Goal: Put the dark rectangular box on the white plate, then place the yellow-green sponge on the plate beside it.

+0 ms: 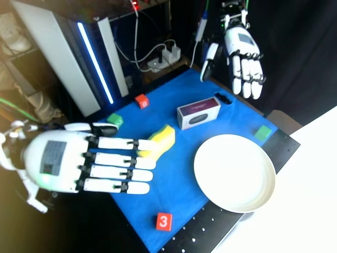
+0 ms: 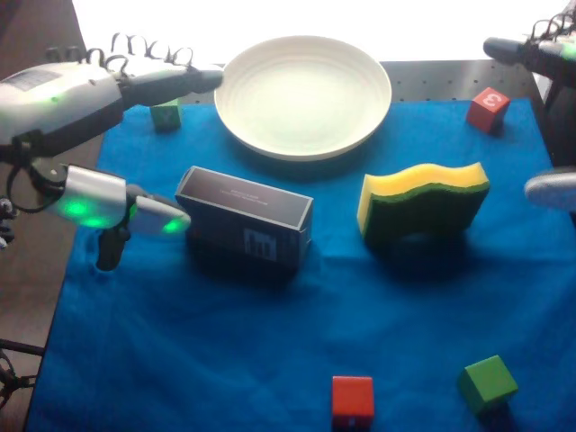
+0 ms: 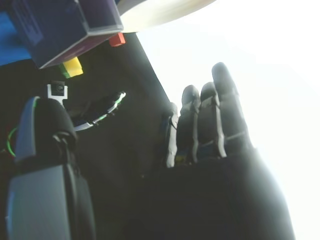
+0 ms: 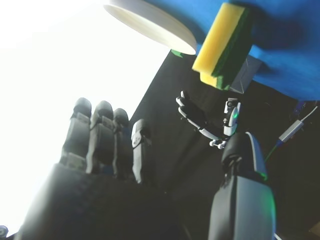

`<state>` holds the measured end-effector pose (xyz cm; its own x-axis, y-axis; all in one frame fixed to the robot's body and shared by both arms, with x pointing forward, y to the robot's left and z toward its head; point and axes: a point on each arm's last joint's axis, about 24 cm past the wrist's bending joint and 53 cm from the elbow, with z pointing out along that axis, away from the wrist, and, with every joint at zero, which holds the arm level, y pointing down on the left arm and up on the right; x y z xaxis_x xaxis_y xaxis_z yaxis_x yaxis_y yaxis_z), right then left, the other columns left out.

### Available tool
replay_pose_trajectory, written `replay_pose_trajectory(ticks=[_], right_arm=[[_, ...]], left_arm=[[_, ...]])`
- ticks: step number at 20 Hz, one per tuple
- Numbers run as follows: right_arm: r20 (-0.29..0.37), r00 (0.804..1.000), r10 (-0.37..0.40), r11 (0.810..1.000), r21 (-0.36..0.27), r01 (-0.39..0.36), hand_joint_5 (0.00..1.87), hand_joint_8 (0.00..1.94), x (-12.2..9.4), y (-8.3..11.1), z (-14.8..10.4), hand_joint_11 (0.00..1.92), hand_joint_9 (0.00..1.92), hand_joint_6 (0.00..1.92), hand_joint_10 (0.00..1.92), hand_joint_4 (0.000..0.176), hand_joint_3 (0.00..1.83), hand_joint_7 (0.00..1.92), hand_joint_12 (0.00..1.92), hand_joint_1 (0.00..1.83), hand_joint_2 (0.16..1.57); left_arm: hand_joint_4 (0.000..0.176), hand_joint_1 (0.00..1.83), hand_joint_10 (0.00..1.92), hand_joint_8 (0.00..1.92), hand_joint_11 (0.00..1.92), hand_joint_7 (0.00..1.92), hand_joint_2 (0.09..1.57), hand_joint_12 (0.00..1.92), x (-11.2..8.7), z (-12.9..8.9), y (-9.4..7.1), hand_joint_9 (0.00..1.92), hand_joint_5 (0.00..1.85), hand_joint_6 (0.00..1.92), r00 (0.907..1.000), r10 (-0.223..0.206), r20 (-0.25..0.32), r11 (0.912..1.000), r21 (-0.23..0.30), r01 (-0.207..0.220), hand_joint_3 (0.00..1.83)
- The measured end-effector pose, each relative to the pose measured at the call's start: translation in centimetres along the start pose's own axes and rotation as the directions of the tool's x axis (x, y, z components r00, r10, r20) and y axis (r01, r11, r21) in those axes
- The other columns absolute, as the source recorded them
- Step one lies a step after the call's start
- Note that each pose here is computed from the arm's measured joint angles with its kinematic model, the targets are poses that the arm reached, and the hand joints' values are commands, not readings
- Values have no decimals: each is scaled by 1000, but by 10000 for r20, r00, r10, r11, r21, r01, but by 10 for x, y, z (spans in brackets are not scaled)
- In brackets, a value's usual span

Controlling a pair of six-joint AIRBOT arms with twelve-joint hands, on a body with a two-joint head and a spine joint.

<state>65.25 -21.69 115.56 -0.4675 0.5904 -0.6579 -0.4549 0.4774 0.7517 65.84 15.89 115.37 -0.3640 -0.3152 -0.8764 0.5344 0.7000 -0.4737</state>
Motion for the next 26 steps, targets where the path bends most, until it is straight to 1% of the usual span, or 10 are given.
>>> replay_pose_trajectory(ticks=[3, 4, 6, 8, 12, 18, 20, 21, 24, 26], right_arm=[[-14, 10000, -2, 10000, 3, 2, 5, 12, 0, 0, 0, 0, 5, 2, 2, 176, 2, 80, 0, 456, 967], [-12, 10000, -4, 10000, 8, 4, 10, 4, 0, 0, 0, 0, 0, 3, 0, 176, 6, 65, 0, 428, 977], [-18, 10000, -1, 10000, 1, 1, 0, 8, 1, 0, 0, 0, 38, 0, 14, 176, 4, 79, 0, 419, 978], [-35, 10000, -31, 10000, 1, 31, 0, 1, 1, -1, 0, 0, 14, 0, 3, 176, 3, 68, 0, 433, 978], [-42, 10000, -49, 10000, -7, 49, 1, 9, 1, -1, 1, 0, 0, 0, 0, 170, 1, 97, 0, 438, 975], [-71, 10000, -66, 10000, -17, 66, 6, 2, 2, -1, 1, 0, 16, 2, 5, 156, 7, 73, 0, 525, 995], [-80, 9999, -75, 10000, -16, 75, 8, 2, 2, -2, 1, 0, 25, 3, 7, 147, 7, 70, 0, 521, 1002], [-80, 9999, -75, 10000, -16, 75, 9, 2, 2, -2, 1, 0, 25, 3, 6, 144, 7, 68, 0, 530, 1004], [-86, 9999, -79, 10000, -18, 79, 1, 7, 2, -2, 1, 0, 10, 0, 4, 153, 8, 63, 0, 465, 1016], [-78, 9999, -83, 10000, -14, 83, 10, 10, 2, -2, 1, 0, 35, 3, 11, 165, 2, 79, 0, 471, 1007]], left_arm=[[105, 778, 0, 6, 0, 35, 890, 0, -5, 11, -13, 0, 145, 7, 9999, -144, 33, 9986, 505, 142, 0], [125, 785, 3, 7, 42, 39, 885, 19, -5, 17, -16, 8, 121, 1, 9993, -384, -45, 9966, 724, 386, 0], [82, 828, 0, 12, 1, 61, 865, 0, -2, 32, -26, 0, 110, 4, 9972, -627, -396, 9911, 1154, 669, 0], [132, 781, 1, 4, 0, 47, 851, 0, 5, 40, -37, 2, 108, 2, 9973, -237, -700, 9892, 1424, 335, 0], [127, 832, 1, 6, 131, 205, 815, 236, 26, 53, -41, 182, 176, 0, 9878, 188, -1549, 9887, 1496, 46, 2], [1, 960, 30, 13, 223, 656, 869, 948, 49, 59, -40, 641, 587, 11, 9596, 1384, -2449, 9834, 1487, -1039, 2], [0, 1105, 90, 47, 508, 950, 971, 913, 57, 62, -42, 931, 886, 28, 9509, 1661, -2612, 9793, 1569, -1279, 1], [0, 1215, 111, 728, 629, 1063, 1049, 916, 60, 64, -41, 1040, 1036, 586, 9477, 1734, -2679, 9789, 1521, -1361, 0], [0, 1273, 923, 1112, 878, 1050, 1085, 1428, 57, 67, -32, 1096, 1074, 621, 9506, 1634, -2638, 9830, 1256, -1342, 0], [0, 1202, 1816, 1433, 1106, 932, 1022, 1901, 53, 67, -31, 1053, 1206, 581, 9554, 1511, -2535, 9851, 1190, -1242, 0]])
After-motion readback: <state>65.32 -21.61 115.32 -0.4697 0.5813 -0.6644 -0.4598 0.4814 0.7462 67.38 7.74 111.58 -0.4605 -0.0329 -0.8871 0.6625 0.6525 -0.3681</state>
